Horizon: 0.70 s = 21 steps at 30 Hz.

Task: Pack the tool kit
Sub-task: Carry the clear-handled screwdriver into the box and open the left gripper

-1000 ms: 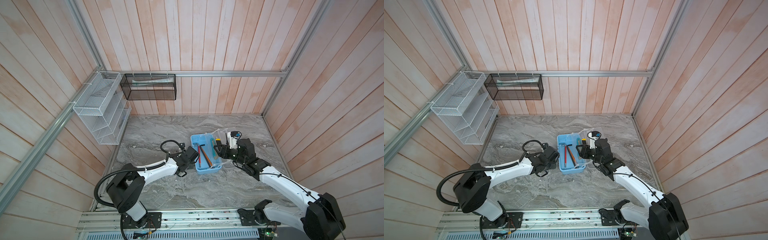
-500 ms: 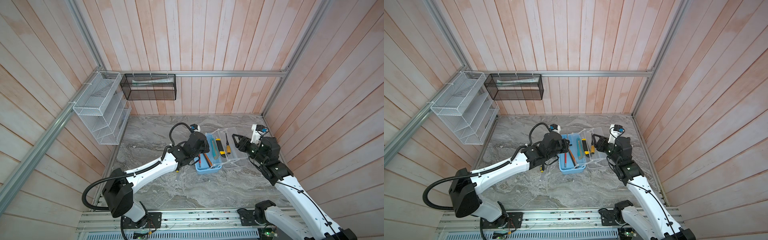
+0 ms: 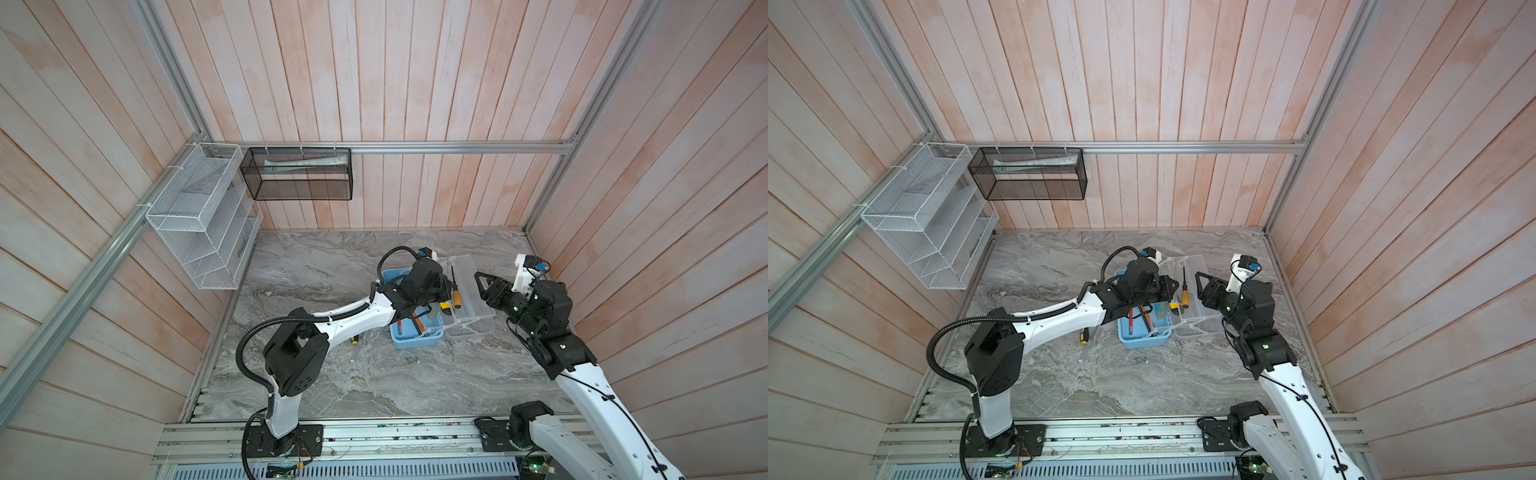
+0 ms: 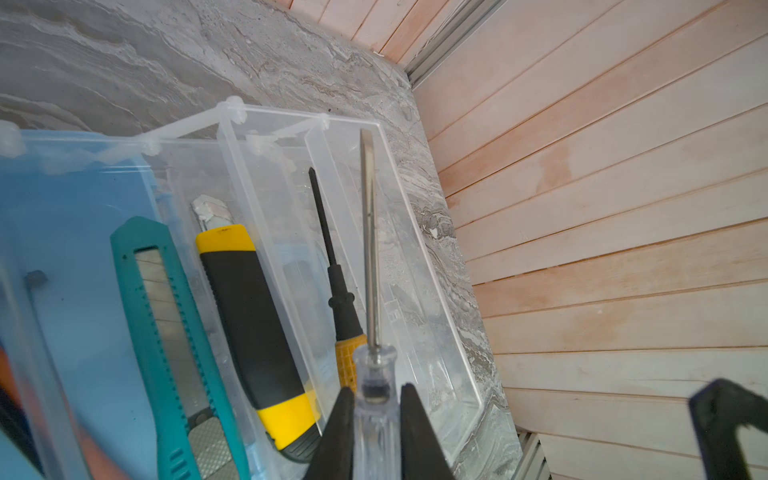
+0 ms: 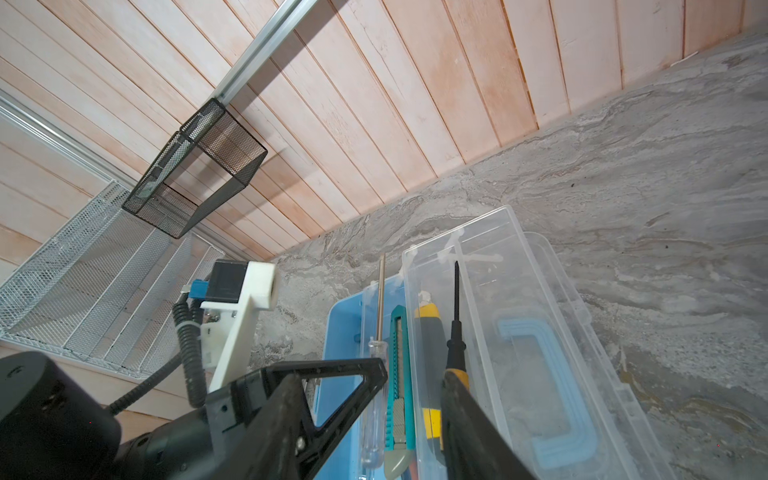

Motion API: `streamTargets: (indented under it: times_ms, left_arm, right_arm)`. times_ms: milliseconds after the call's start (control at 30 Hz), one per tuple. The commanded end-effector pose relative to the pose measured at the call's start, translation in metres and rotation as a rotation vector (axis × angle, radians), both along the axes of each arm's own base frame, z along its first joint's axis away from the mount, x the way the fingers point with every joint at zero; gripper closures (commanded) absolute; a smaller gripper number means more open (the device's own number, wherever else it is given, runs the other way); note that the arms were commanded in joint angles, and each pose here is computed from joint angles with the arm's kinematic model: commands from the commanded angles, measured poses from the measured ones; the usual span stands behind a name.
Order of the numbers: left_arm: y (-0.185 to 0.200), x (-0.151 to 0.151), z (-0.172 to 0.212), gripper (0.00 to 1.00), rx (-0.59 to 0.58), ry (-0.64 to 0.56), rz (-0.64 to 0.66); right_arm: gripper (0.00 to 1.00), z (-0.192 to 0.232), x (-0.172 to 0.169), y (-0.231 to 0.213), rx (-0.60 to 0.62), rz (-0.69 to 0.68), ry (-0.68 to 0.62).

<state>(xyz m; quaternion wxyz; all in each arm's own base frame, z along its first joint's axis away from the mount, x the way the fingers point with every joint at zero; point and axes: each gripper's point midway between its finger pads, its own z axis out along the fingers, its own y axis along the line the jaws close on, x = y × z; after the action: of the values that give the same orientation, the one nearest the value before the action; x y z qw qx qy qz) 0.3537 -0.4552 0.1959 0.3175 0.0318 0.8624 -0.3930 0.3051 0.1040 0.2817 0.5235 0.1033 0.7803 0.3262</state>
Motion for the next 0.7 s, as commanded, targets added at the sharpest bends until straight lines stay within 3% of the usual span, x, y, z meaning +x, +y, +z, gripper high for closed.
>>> streamTargets:
  times_ms: [0, 500, 667]
  left_arm:
    - [-0.017, 0.003, 0.013, 1.0, -0.049, -0.009, -0.018]
    - [-0.029, 0.009, -0.028, 1.0, 0.007, 0.067, -0.011]
    - [-0.028, 0.009, -0.032, 0.77, 0.021, 0.074, -0.002]
  right_arm:
    - [0.47, -0.008, -0.005, 0.0, 0.002, 0.013, 0.017]
    - [0.46, -0.021, -0.007, -0.003, -0.007, 0.02, 0.034]
    - [0.45, -0.021, -0.006, -0.004, -0.006, 0.016, 0.029]
